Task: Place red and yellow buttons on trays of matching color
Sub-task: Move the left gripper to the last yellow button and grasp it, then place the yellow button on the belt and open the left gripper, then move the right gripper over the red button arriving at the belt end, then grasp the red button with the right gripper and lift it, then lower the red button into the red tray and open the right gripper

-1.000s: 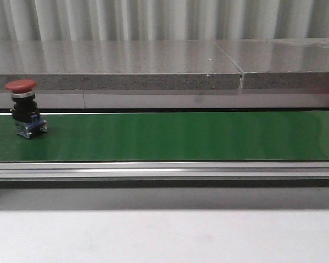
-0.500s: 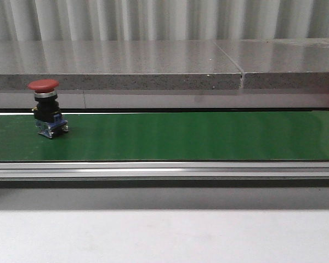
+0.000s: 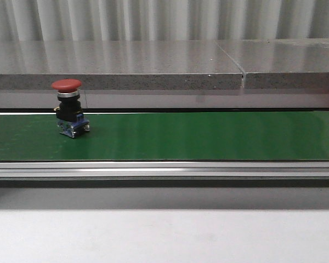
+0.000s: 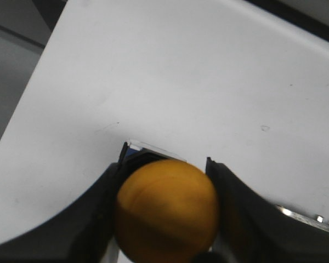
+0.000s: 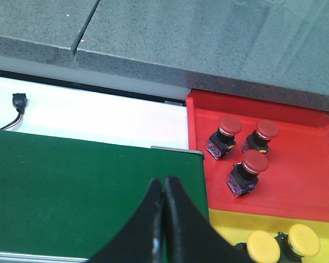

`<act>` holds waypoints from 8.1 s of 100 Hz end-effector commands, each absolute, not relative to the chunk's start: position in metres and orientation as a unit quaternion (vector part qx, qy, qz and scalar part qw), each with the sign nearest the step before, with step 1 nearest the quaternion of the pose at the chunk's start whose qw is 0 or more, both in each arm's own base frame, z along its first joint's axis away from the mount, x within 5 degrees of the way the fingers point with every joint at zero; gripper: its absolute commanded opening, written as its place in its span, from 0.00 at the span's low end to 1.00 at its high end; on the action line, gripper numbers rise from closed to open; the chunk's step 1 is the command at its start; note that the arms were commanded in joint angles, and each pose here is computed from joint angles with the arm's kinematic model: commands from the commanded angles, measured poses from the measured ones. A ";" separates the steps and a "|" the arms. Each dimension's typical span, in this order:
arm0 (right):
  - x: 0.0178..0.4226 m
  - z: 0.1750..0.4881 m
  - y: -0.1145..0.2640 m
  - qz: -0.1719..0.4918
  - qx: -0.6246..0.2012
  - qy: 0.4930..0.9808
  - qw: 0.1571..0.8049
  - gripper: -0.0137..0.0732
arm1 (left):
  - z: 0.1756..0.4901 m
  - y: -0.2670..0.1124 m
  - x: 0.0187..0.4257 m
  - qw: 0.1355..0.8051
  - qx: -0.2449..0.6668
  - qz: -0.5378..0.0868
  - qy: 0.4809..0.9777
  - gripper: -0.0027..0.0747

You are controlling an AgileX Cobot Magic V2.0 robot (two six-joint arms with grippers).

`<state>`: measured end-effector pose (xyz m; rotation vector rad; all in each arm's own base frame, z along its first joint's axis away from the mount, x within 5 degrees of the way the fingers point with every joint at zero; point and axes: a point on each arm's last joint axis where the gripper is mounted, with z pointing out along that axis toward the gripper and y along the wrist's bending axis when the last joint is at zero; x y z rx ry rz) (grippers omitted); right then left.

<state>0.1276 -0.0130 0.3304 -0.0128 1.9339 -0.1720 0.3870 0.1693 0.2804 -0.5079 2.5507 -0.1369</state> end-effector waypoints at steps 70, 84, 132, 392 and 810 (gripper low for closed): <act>0.128 0.346 -0.013 -0.081 -0.014 0.791 0.606 0.08 | 0.312 0.057 0.326 0.301 -0.078 -0.078 0.947 0.07; 0.128 0.346 -0.013 -0.081 -0.014 0.791 0.606 0.08 | 0.296 0.052 0.324 0.289 -0.078 -0.079 0.951 0.07; 0.128 0.346 -0.013 -0.081 -0.014 0.791 0.606 0.08 | 0.280 0.044 0.325 0.286 -0.074 -0.082 0.952 0.16; 0.126 0.338 -0.013 -0.079 -0.010 0.818 0.570 0.89 | 0.324 -0.020 0.087 0.678 0.079 -0.076 0.727 0.01; 0.395 0.227 -0.257 -0.088 0.267 0.921 0.270 0.57 | 0.324 -0.020 0.087 0.678 0.079 -0.076 0.727 0.01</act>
